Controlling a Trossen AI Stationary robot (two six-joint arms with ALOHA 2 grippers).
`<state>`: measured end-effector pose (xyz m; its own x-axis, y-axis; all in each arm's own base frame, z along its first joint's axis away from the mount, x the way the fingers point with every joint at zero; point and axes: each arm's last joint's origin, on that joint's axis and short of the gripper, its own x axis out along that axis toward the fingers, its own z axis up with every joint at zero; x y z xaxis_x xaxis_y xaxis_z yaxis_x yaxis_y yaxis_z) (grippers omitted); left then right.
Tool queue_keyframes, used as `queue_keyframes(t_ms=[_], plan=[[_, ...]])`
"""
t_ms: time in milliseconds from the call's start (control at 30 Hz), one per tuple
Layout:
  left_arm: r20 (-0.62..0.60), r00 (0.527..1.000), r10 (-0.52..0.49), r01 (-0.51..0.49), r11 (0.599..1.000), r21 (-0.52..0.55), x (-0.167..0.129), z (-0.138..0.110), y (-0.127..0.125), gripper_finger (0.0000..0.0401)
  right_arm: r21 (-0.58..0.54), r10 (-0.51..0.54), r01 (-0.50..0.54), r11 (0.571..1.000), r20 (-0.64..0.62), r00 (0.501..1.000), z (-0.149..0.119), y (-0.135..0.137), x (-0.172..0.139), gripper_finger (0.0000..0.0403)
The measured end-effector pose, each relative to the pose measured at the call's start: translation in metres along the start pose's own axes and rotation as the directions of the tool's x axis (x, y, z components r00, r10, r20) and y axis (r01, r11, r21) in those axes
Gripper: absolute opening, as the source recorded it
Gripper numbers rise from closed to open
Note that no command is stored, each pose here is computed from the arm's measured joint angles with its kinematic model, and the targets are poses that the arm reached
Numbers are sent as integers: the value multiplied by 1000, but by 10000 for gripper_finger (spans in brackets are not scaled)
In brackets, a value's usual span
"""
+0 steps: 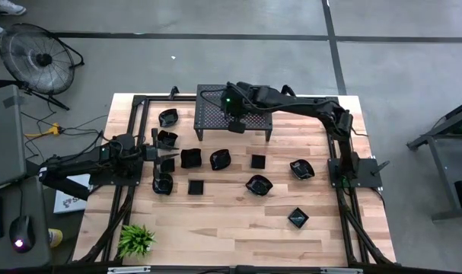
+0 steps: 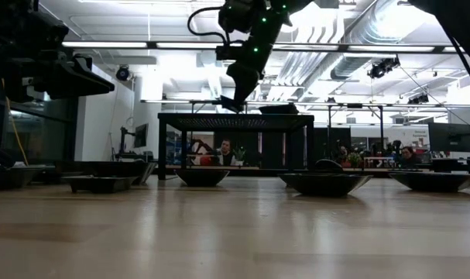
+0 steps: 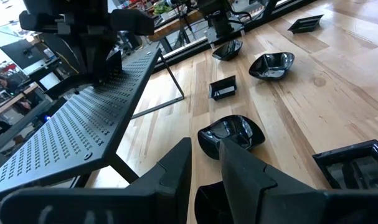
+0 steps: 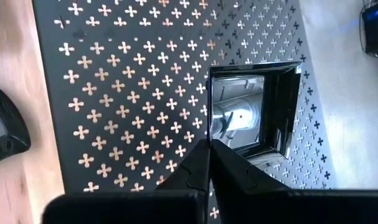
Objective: Pick & Place Mini shaped plates
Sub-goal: Put the black square plate on the shelf, then stack the black square plate on top of the black square plate on the shelf
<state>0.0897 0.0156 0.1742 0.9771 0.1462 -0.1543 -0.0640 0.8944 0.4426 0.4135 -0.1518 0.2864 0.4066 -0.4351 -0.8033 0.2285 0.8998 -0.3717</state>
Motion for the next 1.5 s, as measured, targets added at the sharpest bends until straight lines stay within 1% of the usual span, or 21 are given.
queue_keyframes(t_ms=[200, 333, 567, 733, 1500], plan=[[0, 1000, 0, 0, 1000, 0, 0, 0, 0, 80, -3, 9, -9, 1000, -33, 999, -3, 1, 1, 5], [0, 1000, 0, 0, 1000, 0, 0, 0, 0, 80, 20, 20, -18, 1000, -74, 997, -7, 2, 2, 5], [1, 1000, 0, 0, 1000, 0, 0, 0, 0, 80, 22, 29, -27, 999, -88, 996, -9, 3, 2, 5], [1, 1000, 0, 0, 1000, 0, 0, 0, 0, 80, 26, 79, -77, 997, -79, 994, -9, 5, 2, 9], [0, 1000, 0, 0, 1000, 0, 0, 0, 0, 80, 30, 79, -77, 997, -91, 993, -9, 5, 1, 86]])
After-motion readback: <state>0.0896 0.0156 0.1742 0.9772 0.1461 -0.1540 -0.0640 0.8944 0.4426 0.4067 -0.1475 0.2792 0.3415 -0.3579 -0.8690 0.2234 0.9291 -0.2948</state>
